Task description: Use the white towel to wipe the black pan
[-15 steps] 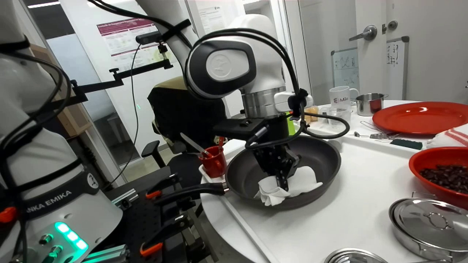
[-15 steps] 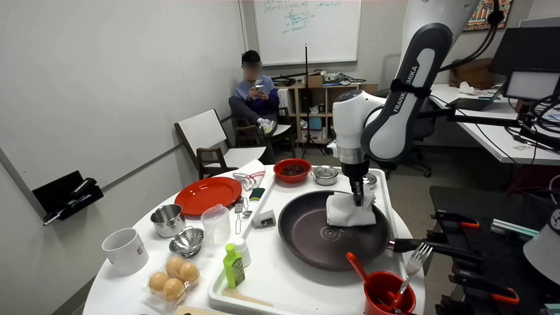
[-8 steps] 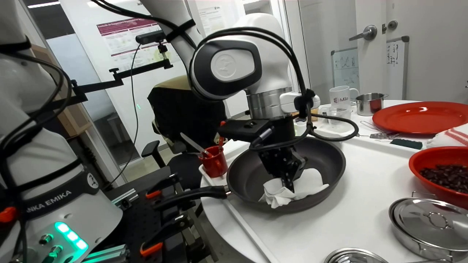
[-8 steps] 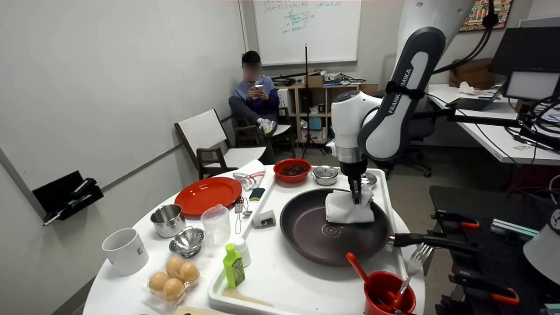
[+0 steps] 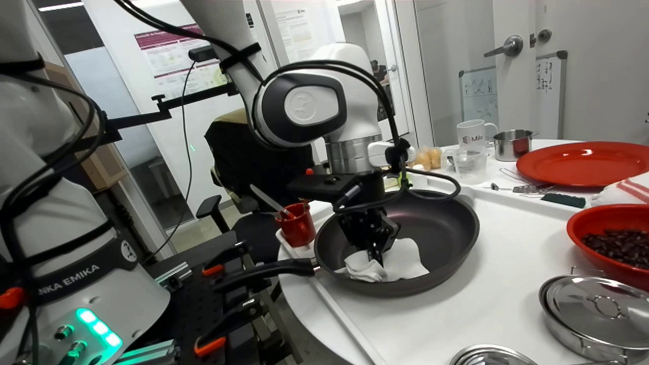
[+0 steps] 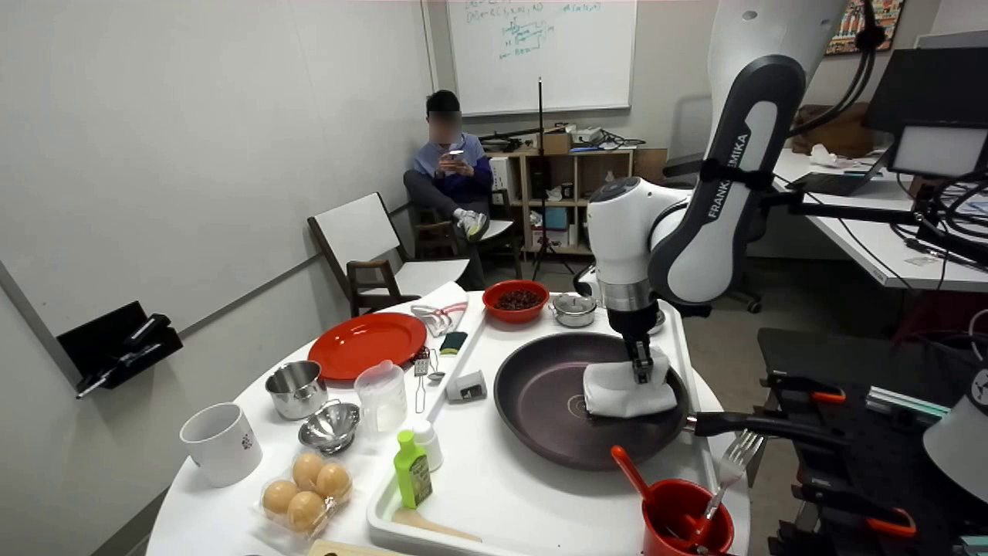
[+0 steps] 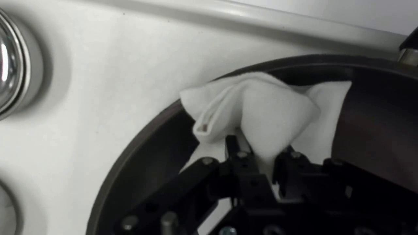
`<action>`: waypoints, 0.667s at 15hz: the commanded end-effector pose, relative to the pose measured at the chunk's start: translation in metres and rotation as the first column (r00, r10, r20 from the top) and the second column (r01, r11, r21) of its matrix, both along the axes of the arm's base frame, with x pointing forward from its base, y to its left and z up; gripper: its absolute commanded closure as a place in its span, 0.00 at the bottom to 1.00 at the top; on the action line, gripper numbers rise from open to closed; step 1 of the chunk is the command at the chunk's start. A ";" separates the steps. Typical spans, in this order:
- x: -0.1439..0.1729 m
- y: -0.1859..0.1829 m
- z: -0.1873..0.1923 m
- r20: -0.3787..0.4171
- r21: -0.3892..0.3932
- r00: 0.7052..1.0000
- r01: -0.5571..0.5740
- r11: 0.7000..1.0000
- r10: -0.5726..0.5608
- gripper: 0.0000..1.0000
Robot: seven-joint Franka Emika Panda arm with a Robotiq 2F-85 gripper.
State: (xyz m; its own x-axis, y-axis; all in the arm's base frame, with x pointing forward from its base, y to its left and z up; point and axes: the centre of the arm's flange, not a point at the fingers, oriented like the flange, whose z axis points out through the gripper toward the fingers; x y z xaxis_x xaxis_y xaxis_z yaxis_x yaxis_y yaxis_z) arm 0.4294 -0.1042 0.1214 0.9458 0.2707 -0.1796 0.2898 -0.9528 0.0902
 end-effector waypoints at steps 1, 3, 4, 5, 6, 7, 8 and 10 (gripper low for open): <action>-0.014 0.023 -0.011 -0.017 -0.010 0.997 -0.070 0.997 0.070 0.91; -0.016 0.031 -0.013 -0.020 -0.009 0.995 -0.099 0.995 0.099 0.91; -0.016 0.035 -0.013 -0.017 -0.008 0.994 -0.111 0.994 0.111 0.91; -0.016 0.038 -0.013 -0.014 -0.004 0.992 -0.124 0.992 0.124 0.91; -0.016 0.042 -0.013 -0.009 -0.002 0.991 -0.134 0.991 0.134 0.91; -0.016 0.046 -0.012 -0.004 0.000 0.990 -0.144 0.990 0.144 0.91; -0.015 0.050 -0.012 0.001 0.001 0.988 -0.153 0.988 0.153 0.91; -0.014 0.061 -0.013 0.010 0.004 0.984 -0.176 0.984 0.176 0.91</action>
State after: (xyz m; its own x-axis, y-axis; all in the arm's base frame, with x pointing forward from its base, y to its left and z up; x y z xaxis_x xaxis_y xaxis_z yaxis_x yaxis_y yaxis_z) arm 0.4212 -0.0610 0.1131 0.8972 0.3996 -0.1880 0.4198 -0.9039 0.0820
